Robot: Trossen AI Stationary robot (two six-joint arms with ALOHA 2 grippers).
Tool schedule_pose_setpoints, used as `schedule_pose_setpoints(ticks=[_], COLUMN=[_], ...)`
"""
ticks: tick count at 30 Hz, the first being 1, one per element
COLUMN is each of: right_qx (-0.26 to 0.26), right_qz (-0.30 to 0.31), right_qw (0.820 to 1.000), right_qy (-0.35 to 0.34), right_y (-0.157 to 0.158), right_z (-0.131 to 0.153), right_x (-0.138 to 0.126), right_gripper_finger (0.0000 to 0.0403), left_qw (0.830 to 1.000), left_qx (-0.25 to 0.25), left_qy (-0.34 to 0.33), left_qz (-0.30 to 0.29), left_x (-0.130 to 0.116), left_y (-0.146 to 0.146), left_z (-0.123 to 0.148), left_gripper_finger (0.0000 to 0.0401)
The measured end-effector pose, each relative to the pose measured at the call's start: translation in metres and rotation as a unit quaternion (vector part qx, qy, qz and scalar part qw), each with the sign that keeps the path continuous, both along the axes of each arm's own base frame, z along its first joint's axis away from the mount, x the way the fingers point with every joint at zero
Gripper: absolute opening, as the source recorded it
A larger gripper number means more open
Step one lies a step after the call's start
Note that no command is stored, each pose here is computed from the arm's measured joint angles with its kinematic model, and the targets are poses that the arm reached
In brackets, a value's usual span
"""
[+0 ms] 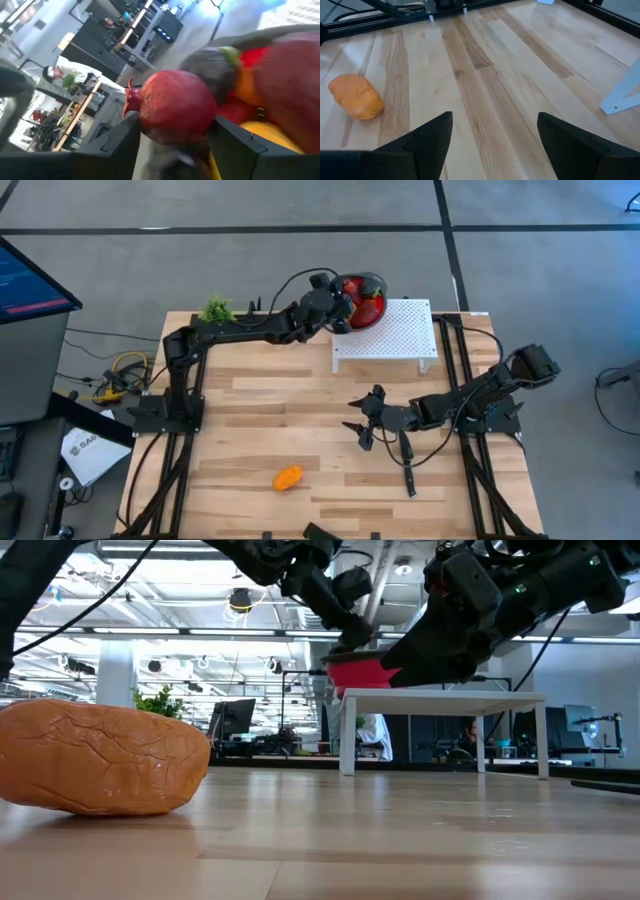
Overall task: Pick & Place Fruit
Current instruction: Put the pomegranate into the red strainer bowl, then put the mango into the red strainer bowl
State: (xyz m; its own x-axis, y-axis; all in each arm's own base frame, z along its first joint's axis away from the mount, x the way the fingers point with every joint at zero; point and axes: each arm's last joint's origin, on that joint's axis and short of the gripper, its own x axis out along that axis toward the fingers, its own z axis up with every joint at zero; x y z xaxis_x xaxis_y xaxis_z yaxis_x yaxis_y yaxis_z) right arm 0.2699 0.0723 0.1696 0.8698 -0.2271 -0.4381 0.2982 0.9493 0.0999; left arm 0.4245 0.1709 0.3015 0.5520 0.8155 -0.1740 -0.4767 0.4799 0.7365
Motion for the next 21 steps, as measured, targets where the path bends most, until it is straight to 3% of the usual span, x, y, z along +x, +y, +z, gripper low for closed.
schedule_pose_setpoints(ticks=[5,15,21], right_qx=[0.0,0.001,0.001], right_qz=[0.0,0.0,0.0], right_qw=[1.0,1.0,1.0], right_qy=[-0.001,-0.002,-0.002], right_y=[0.0,0.0,0.0], right_z=[0.0001,0.0002,0.0003], right_x=[0.0001,0.0001,0.0002], right_gripper_finger=[0.0285,0.0285,0.0285], left_qw=[0.999,0.997,0.994], left_qx=[-0.016,-0.035,-0.042], left_qy=[-0.025,-0.047,-0.071], left_qz=[-0.012,-0.058,-0.078], left_x=[-0.0014,0.0009,0.0024], left_y=[0.0098,0.0088,0.0083], left_z=[-0.0013,-0.0007,0.0013], left_gripper_finger=[0.0214,0.0282,0.0296])
